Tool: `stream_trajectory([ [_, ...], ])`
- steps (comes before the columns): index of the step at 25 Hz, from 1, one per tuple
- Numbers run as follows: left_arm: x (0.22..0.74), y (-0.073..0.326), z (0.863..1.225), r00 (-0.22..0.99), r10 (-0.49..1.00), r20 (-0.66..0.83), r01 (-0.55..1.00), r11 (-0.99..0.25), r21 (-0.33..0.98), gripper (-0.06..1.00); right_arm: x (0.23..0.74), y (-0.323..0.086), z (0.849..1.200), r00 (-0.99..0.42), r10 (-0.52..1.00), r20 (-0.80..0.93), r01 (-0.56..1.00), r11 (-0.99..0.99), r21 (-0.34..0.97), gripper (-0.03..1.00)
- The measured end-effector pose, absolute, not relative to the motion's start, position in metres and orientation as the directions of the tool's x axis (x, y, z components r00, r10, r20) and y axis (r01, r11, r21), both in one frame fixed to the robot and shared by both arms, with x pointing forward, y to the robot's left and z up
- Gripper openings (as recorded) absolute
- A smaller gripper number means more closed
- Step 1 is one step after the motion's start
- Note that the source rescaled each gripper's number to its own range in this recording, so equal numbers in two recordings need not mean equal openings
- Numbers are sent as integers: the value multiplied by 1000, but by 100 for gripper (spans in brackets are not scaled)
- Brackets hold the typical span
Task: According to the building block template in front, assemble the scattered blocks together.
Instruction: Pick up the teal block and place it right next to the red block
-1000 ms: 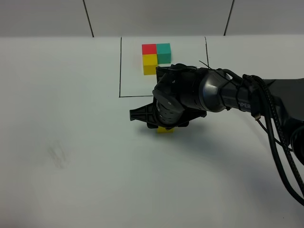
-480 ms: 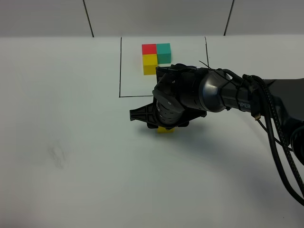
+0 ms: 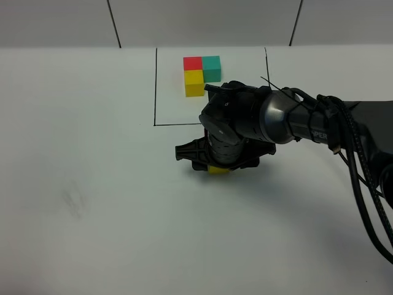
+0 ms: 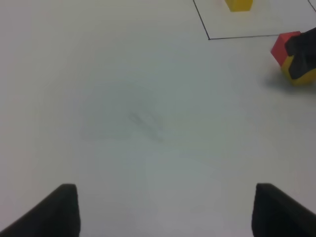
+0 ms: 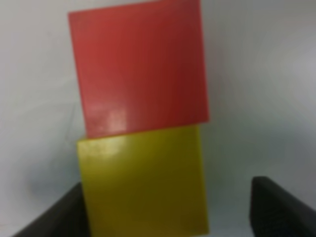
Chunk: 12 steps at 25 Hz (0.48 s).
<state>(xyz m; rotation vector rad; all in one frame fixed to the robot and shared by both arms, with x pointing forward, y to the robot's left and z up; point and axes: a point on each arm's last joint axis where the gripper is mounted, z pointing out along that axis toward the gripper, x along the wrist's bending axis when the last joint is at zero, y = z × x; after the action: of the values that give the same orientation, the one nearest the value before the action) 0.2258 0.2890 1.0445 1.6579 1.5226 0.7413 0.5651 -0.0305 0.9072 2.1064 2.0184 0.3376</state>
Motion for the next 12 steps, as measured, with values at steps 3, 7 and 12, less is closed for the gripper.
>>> stream_trajectory([
  [3, 226, 289, 1045, 123, 990, -72, 553, -8, 833, 69, 564, -34, 925, 37, 999, 13, 945, -39, 324, 85],
  [7, 226, 289, 1045, 123, 990, -72, 553, -8, 833, 69, 560, -42, 959, 22, 1000, 8, 926, -23, 376, 98],
  [12, 226, 289, 1045, 123, 990, -72, 553, -8, 833, 69, 549, -71, 1014, 2, 993, -120, 910, 48, 412, 100],
])
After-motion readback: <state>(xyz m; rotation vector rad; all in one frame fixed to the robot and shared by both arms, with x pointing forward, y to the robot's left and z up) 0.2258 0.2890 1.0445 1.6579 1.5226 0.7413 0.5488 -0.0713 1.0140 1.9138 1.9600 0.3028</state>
